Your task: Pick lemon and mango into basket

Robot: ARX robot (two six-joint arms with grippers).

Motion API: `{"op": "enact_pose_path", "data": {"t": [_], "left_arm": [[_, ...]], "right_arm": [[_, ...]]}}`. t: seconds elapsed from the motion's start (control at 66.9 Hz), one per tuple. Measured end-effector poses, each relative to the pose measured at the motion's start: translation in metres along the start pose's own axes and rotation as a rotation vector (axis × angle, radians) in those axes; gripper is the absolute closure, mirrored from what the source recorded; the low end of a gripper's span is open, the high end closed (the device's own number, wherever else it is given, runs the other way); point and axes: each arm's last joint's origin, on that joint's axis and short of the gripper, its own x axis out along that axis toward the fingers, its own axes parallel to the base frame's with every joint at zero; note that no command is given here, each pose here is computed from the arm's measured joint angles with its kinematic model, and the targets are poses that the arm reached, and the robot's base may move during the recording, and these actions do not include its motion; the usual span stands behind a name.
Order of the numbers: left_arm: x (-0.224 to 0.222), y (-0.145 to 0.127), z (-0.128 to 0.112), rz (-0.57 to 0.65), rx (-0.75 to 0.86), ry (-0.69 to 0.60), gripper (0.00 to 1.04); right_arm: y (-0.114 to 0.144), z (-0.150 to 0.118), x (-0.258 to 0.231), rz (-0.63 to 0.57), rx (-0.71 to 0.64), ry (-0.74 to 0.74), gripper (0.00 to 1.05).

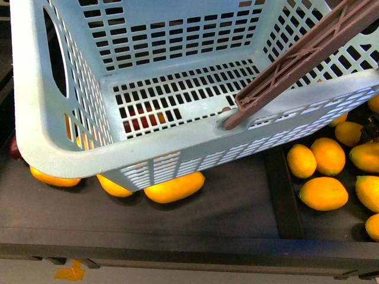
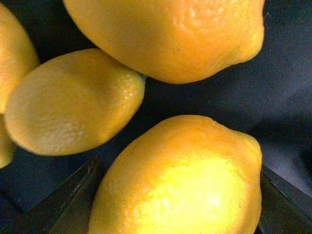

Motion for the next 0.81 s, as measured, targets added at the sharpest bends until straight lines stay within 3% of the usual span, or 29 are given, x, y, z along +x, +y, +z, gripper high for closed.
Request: {"op": "enact_pose_path", "data": {"t": [0.164,0.284,0.478,0.642,0.807], "left_arm": [[0.0,0.0,0.0,-0.002,0.0,0.002,0.9],[0.0,0.0,0.0,-0.001,0.0,0.002,0.9],[0.0,0.0,0.0,-0.002,0.0,0.001,0.9],[0.0,0.0,0.0,-0.002,0.0,0.002,0.9],[0.0,0.0,0.0,-0.001,0.0,0.002,0.9]], "right_arm": [[0.002,0.018,-0.049,0.12,-0.01,-0.045,0.26],[0.009,0.041,-0.11,0.247,-0.023,-0.12,0.28],[0.031,0.055,-0.213,0.433,-0.08,-0.251,0.28],[0.068,0.046,-0.29,0.586,-0.156,-0.352,0.29],[0.116,0.006,-0.329,0.694,-0.259,-0.352,0.29]]}}
